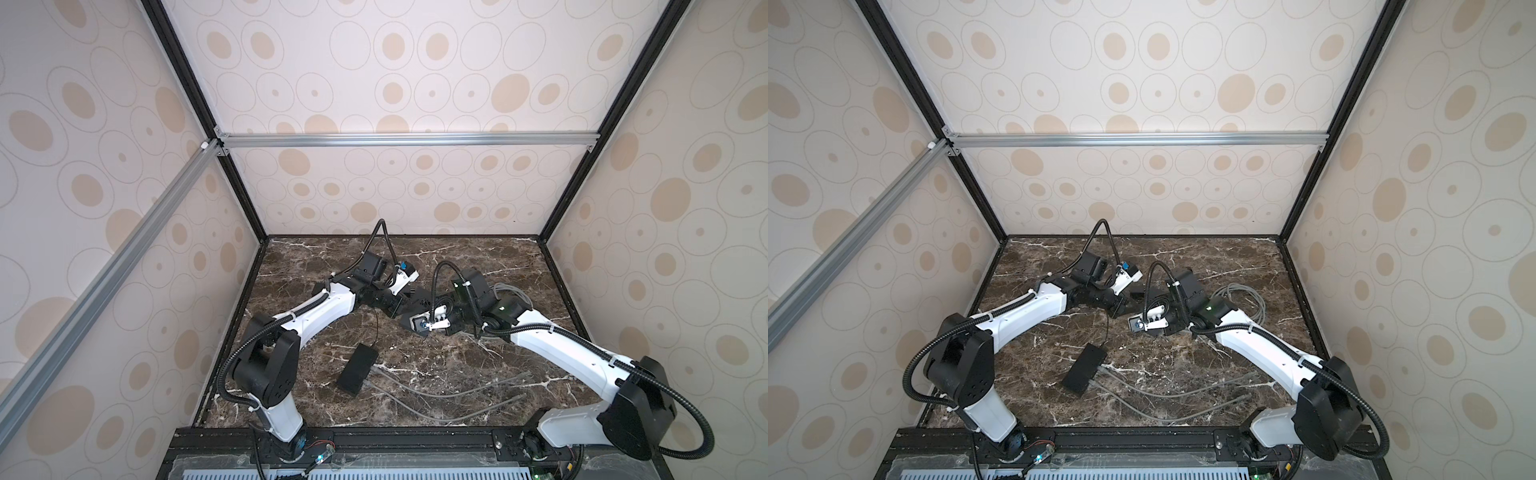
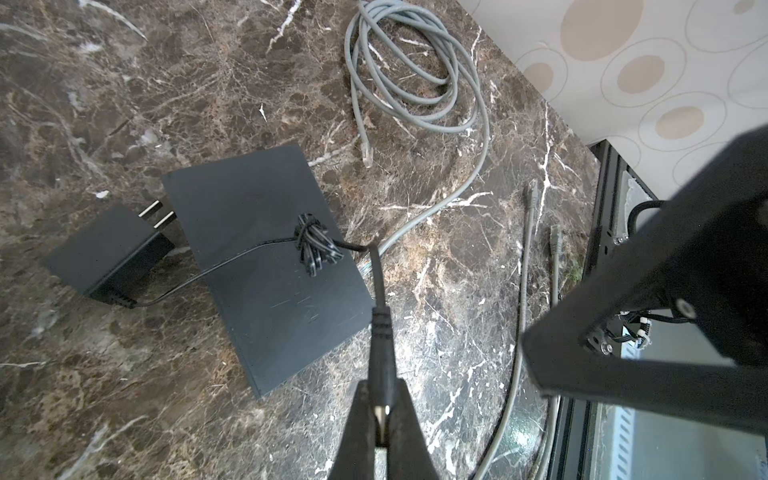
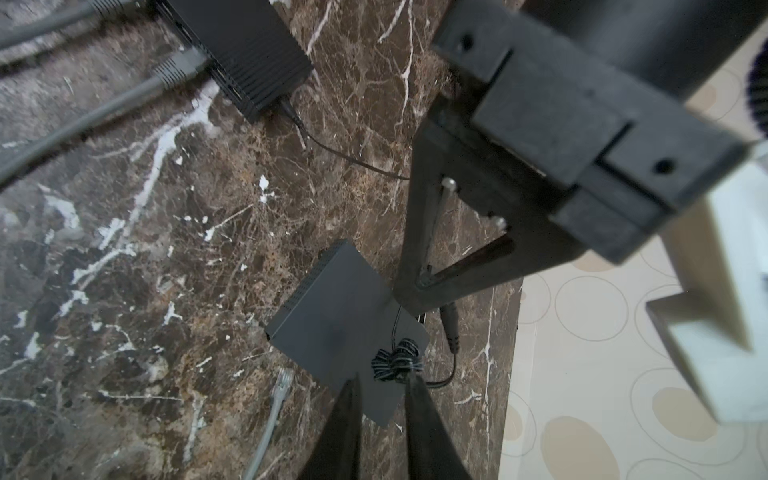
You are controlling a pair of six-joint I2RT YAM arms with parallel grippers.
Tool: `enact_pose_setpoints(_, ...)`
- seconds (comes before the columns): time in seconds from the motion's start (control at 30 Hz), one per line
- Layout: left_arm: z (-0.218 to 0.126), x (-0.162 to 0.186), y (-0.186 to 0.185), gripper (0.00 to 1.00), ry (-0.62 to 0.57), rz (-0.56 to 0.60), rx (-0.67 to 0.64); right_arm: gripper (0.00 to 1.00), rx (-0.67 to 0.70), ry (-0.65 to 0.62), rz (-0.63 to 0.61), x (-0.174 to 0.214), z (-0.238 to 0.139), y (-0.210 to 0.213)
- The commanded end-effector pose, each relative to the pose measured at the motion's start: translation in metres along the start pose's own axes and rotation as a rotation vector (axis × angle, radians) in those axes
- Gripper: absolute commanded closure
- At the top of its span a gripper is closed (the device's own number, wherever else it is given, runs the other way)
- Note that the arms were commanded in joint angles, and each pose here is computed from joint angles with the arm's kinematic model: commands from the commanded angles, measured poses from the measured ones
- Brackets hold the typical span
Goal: Insert the plug into the switch port
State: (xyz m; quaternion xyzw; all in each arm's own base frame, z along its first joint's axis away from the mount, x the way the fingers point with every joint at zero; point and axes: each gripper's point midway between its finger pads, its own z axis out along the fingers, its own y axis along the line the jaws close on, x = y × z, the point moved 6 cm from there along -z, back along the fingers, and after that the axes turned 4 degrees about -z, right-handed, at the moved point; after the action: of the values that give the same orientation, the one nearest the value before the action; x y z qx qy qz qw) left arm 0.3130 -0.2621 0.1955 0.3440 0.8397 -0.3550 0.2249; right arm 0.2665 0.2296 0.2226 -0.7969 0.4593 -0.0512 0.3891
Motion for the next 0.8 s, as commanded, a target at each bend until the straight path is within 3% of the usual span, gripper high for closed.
enact_pose_setpoints(0.0,-0.004,-0.010,-0.003,1.00,-0.009,0.044,0.018,0.78,0.039,0.044,-0.045,0.003,0.005,-0.016)
enact_pose_setpoints(0.23,-0.002,-0.009,-0.001,1.00,-0.003,0.041,0.012,0.76,0.059,0.062,0.025,0.006,0.018,-0.030)
enact_pose_setpoints(0.77,-0.001,-0.008,0.000,1.00,0.005,0.040,0.011,0.79,0.019,0.093,0.012,0.014,0.039,-0.034)
